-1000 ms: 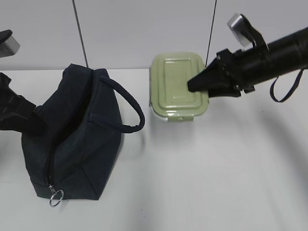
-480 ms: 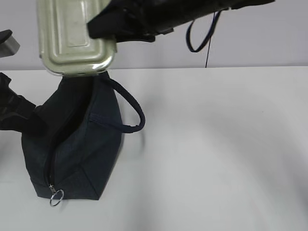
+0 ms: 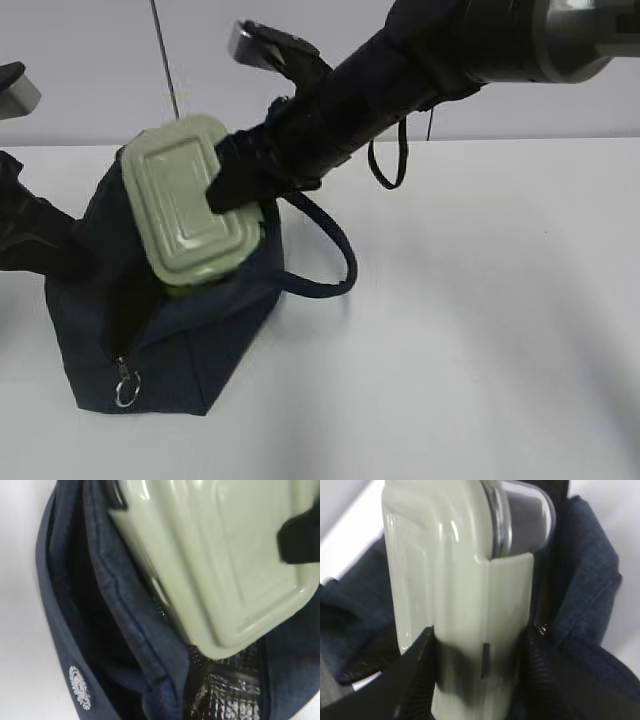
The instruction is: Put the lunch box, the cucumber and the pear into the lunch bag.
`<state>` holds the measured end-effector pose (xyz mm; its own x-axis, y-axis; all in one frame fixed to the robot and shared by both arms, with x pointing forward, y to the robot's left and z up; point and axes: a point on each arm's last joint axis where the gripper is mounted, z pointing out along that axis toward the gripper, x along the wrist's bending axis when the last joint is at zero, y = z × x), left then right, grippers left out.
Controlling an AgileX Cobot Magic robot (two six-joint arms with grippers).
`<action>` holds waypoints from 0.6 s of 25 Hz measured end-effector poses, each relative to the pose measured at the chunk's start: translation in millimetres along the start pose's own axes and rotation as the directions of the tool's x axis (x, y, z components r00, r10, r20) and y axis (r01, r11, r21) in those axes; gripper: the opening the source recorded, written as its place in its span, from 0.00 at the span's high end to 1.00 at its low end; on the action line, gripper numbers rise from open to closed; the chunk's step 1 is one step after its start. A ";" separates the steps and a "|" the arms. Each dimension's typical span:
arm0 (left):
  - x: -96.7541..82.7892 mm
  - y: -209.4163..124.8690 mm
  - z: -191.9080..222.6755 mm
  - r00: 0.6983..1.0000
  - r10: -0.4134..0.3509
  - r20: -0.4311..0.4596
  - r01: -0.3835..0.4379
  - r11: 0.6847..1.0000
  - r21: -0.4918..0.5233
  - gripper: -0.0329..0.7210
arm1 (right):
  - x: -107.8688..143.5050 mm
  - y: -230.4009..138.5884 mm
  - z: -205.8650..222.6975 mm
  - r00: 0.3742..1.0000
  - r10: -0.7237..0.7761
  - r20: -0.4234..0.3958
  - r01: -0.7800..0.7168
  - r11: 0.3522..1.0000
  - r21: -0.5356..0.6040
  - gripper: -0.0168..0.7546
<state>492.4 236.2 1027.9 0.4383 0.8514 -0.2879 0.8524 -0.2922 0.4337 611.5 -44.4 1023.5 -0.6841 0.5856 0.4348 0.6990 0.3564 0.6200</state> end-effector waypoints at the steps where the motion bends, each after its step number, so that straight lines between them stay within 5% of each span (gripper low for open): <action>1: 0.0 0.0 0.0 1.000 0.000 0.000 0.000 1.000 0.000 0.98 | -3.6 -5.5 0.7 0.999 -0.016 0.033 0.014 0.998 0.058 0.52; 5: -0.1 0.4 0.0 1.000 -0.003 0.001 0.003 1.000 -0.004 0.98 | -9.6 -15.4 0.0 0.995 -0.008 0.097 -0.008 0.987 0.162 0.52; 15: -0.1 0.4 0.0 1.000 -0.002 0.001 0.002 1.000 -0.004 0.98 | 1.3 -16.4 20.4 0.998 -0.002 0.069 -0.011 0.983 0.183 0.52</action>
<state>492.7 236.1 1028.1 0.4366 0.8518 -0.2894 0.8522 -0.2885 0.4365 603.3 -34.7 1000.6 -0.6695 0.6335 0.3879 0.7327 0.4774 0.4850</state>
